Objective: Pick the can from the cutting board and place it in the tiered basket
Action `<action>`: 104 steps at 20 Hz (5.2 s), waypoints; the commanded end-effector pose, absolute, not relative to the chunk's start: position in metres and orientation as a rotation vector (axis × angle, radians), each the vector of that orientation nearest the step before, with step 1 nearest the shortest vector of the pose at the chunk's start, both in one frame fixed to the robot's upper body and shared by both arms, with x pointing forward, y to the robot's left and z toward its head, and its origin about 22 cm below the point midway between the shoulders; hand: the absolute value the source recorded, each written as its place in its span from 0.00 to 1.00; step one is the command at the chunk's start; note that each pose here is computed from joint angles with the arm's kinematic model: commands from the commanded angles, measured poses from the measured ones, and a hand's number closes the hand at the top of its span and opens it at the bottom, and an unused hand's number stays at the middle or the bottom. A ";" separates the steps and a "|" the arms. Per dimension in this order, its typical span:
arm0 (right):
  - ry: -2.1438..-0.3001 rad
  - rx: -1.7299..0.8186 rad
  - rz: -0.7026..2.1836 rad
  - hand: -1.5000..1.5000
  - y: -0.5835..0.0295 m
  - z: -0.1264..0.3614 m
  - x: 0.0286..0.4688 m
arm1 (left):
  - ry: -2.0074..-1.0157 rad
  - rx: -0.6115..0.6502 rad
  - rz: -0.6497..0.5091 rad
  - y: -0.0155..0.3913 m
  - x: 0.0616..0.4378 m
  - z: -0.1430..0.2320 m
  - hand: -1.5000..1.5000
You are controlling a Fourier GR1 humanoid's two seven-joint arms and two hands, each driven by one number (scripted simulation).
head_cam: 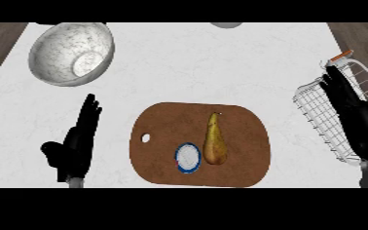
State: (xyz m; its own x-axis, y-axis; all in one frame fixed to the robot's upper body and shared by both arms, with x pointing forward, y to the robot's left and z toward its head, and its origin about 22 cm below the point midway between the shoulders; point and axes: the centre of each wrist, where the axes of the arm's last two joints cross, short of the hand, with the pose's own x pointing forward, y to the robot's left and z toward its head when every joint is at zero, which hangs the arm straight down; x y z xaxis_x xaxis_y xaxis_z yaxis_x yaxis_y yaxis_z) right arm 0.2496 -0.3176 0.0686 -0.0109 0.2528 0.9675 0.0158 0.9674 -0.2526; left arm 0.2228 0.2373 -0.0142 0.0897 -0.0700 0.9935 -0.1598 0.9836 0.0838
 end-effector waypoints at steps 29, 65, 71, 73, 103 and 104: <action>-1.051 -0.542 0.574 0.00 -0.166 0.136 0.170 | -1.550 0.418 -0.271 0.291 0.276 0.036 0.50; -0.746 -0.642 0.795 0.00 -0.047 0.103 0.224 | -1.531 0.450 -0.235 0.299 0.280 0.026 0.50; -0.686 -0.650 0.820 0.00 -0.047 0.083 0.206 | -1.522 0.440 -0.226 0.302 0.268 0.032 0.50; -0.702 -0.648 0.796 0.00 -0.046 0.082 0.204 | -1.538 0.464 -0.228 0.302 0.284 0.037 0.50; -0.603 -0.463 1.015 1.00 -0.022 0.031 0.231 | -1.537 0.445 -0.234 0.300 0.281 0.023 0.50; -0.616 -0.524 1.065 1.00 -0.019 0.028 0.232 | -1.537 0.426 -0.243 0.287 0.282 0.023 0.50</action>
